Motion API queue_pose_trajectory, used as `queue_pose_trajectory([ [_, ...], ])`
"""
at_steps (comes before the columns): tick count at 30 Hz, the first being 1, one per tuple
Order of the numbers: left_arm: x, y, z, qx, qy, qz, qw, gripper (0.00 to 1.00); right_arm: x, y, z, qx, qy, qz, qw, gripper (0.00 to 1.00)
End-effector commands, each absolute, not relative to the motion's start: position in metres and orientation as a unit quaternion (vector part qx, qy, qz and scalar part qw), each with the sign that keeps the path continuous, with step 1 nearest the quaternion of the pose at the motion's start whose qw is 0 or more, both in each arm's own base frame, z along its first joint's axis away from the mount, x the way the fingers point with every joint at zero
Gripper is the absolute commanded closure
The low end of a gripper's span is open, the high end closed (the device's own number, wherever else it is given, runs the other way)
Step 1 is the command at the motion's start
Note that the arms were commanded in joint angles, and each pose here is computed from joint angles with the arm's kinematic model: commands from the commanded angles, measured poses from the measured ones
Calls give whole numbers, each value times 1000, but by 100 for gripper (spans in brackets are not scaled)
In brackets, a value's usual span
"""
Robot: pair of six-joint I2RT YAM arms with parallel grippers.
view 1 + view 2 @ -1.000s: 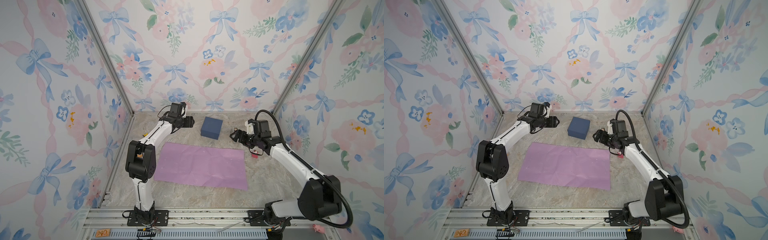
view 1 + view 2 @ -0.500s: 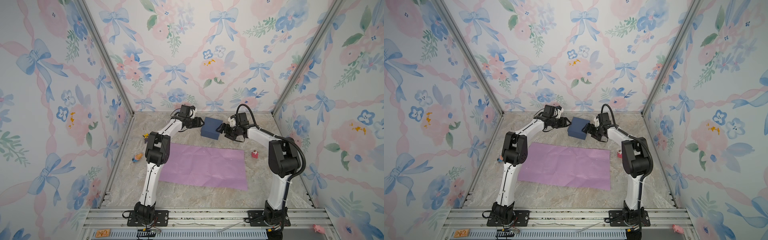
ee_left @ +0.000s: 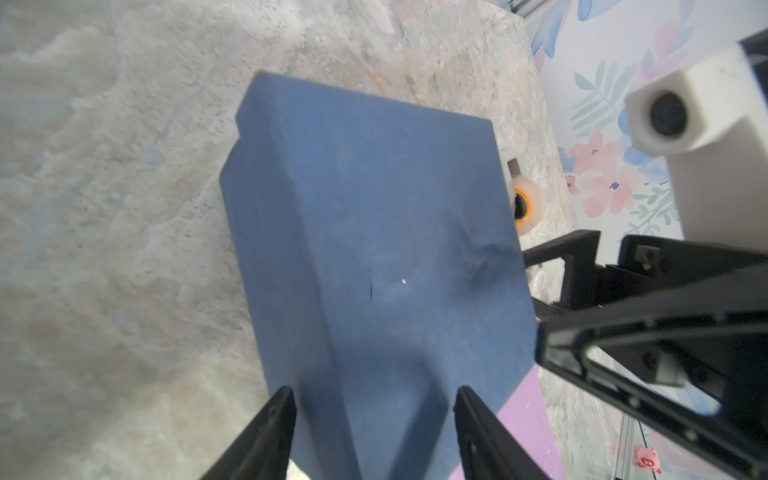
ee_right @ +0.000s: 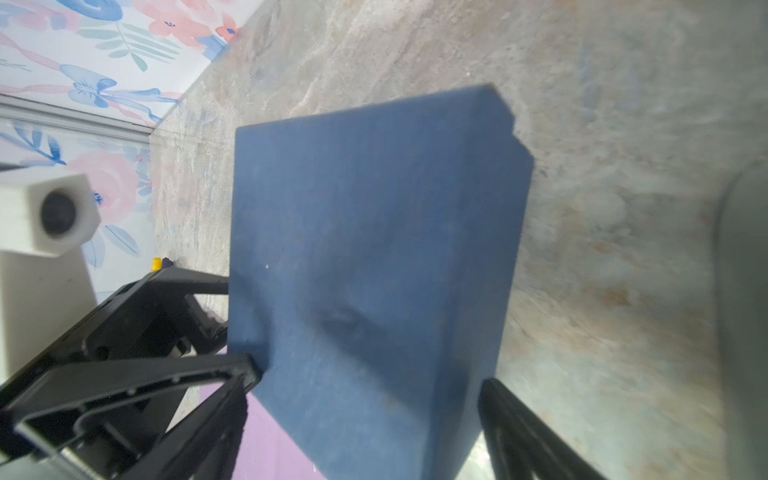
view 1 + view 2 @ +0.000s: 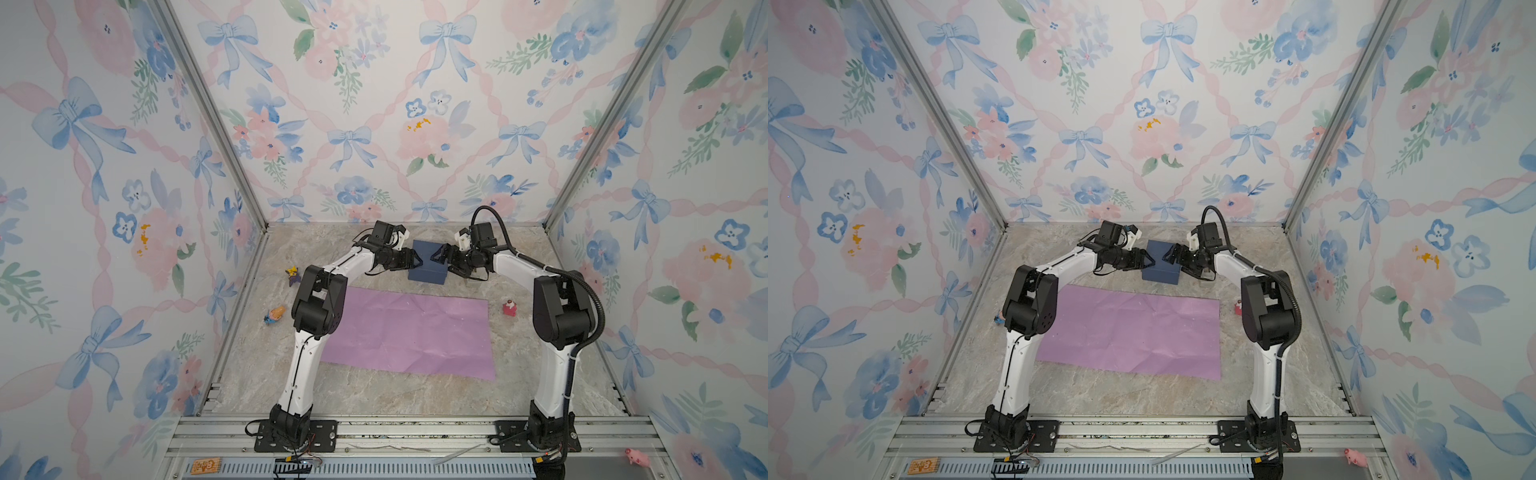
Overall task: Wrap a gift box in wrapping paper
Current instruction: Move the gift box to the top-center of the table, then pick up the gift box from the bottom-right of the table.
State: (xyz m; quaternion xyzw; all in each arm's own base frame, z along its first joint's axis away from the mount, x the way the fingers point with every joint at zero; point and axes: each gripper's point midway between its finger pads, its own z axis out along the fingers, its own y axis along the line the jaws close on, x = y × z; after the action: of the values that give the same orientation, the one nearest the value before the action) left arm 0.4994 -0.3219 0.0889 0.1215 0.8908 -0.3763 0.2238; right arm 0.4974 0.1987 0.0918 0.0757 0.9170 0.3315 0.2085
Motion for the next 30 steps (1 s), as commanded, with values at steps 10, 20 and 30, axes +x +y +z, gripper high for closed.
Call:
queue_pose_trajectory([
  [10, 530, -314, 103, 57, 868, -412, 270, 34, 514, 190, 98, 61, 924, 322, 198, 13],
  [20, 526, -328, 73, 57, 874, -418, 240, 41, 520, 209, 76, 56, 925, 331, 178, 28],
  [30, 509, -340, 87, 78, 872, -415, 246, 53, 514, 226, 82, 42, 918, 348, 184, 49],
])
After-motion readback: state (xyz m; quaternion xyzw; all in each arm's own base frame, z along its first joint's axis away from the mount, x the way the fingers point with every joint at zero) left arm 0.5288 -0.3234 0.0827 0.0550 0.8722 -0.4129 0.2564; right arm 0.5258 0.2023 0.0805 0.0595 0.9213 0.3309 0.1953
